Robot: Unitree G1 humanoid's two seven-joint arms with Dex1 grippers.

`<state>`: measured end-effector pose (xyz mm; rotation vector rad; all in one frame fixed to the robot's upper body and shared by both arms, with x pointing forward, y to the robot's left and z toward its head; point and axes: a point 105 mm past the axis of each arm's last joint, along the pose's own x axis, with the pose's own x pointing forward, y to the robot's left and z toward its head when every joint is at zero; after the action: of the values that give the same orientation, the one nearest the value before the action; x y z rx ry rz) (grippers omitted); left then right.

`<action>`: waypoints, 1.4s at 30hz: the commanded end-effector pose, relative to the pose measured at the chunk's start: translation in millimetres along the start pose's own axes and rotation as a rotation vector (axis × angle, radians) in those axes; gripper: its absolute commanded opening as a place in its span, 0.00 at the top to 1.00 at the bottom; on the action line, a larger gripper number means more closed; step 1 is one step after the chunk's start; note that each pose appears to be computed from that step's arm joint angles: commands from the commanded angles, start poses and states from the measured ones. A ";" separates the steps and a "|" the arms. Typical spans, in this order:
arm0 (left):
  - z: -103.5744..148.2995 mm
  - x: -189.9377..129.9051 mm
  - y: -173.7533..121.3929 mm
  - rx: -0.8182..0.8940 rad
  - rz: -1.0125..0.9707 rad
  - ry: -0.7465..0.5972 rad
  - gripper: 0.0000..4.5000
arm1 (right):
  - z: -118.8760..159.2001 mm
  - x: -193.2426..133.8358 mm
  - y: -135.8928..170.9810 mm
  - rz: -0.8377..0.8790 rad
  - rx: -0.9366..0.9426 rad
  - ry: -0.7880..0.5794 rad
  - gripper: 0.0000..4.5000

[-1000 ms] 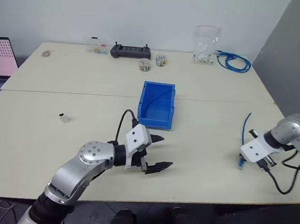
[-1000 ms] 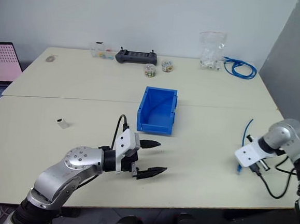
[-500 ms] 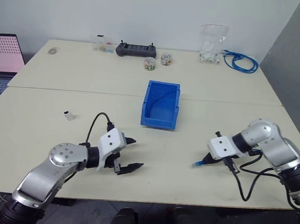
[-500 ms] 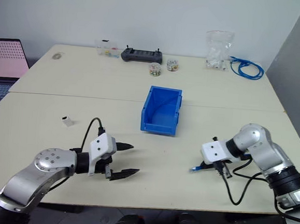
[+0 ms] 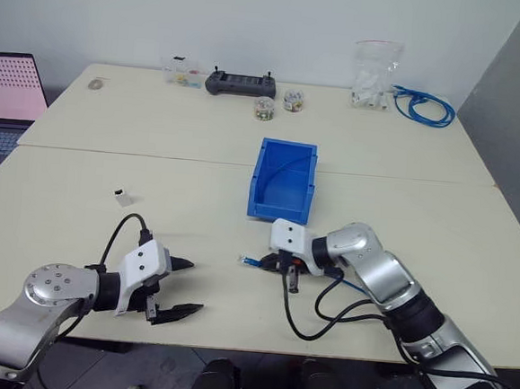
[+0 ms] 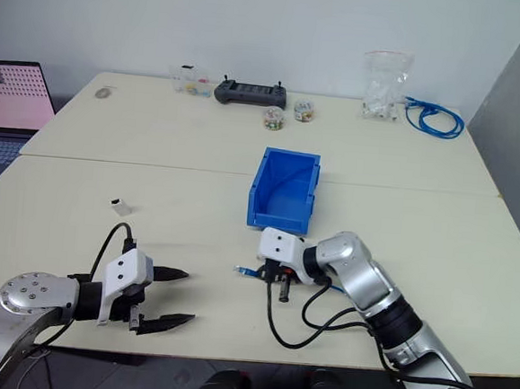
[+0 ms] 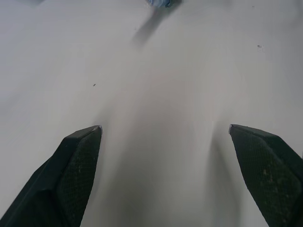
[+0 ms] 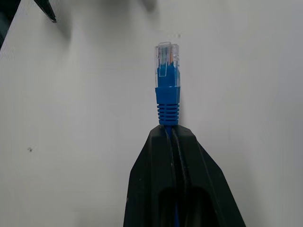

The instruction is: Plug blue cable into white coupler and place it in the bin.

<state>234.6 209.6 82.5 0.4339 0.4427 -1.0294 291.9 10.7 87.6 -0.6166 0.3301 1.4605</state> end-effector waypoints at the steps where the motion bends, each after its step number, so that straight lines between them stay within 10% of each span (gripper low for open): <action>1: -0.6 -5.9 12.3 0.050 0.041 0.004 0.00 | 19.1 11.3 0.9 0.020 -0.037 -0.026 0.99; 8: -2.3 -2.9 18.5 0.076 0.033 -0.001 0.00 | 17.8 23.1 6.9 0.102 -0.032 0.004 0.99; 24: 20.6 18.3 18.8 0.151 0.020 -0.089 0.00 | 40.4 -28.9 4.6 0.088 0.045 -0.195 0.19; 42: 6.9 44.1 20.7 0.255 -0.092 -0.056 0.08 | 12.9 -75.9 35.9 -0.041 0.279 -0.263 0.18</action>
<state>274.0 178.9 74.9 0.5886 0.2402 -1.1840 249.8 -45.6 121.6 -0.2076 0.3579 1.4008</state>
